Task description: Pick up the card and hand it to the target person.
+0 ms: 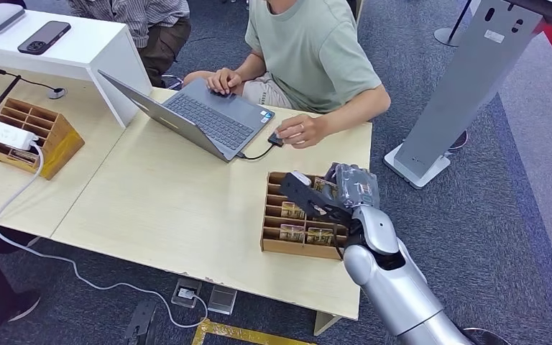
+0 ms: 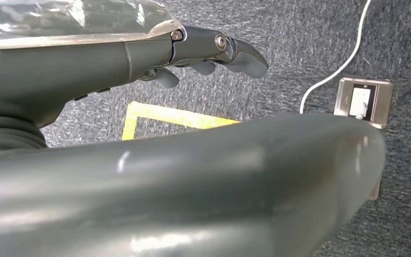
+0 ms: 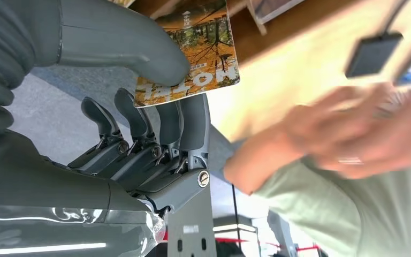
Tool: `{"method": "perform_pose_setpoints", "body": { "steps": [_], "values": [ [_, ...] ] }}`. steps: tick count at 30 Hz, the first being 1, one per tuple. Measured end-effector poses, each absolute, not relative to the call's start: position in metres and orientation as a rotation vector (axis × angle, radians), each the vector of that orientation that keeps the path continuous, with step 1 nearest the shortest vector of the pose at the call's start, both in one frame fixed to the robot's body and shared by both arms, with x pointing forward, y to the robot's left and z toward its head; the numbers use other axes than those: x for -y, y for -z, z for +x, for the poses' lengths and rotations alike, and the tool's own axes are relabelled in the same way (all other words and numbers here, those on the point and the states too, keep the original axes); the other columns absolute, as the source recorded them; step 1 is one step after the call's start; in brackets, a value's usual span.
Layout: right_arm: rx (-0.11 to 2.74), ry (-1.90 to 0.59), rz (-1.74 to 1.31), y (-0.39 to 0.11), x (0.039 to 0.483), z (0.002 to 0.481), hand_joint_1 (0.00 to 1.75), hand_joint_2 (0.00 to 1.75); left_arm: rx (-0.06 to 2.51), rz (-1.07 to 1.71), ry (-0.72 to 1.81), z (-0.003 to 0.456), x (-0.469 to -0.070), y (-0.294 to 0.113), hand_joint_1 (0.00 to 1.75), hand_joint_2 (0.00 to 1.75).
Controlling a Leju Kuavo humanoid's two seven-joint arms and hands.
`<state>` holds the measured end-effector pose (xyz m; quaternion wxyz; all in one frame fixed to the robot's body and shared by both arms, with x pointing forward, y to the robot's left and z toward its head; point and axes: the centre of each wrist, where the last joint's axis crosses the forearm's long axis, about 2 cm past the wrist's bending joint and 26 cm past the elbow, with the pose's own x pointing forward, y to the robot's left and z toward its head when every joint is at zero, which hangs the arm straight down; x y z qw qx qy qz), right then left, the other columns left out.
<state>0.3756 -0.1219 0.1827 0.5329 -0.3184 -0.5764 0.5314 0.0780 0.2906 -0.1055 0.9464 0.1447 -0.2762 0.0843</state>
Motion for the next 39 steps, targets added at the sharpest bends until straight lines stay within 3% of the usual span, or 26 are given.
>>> {"method": "perform_pose_setpoints", "body": {
  "steps": [17, 27, 39],
  "values": [
    [1.646, -1.072, -0.898, -0.25, 0.148, 0.367, 1.45, 1.75, 0.578, 0.288, -0.171, 0.077, -0.29, 0.106, 0.0, 0.0],
    [1.822, -1.009, -1.156, -0.293, 0.158, 0.4, 1.45, 1.75, 0.581, 0.268, -0.156, 0.078, -0.288, 0.106, 0.0, 0.0],
    [1.669, -1.133, -1.298, -0.281, 0.158, 0.442, 1.39, 1.75, 0.586, 0.251, -0.135, 0.078, -0.287, 0.106, 0.0, 0.0]
  ]
}}
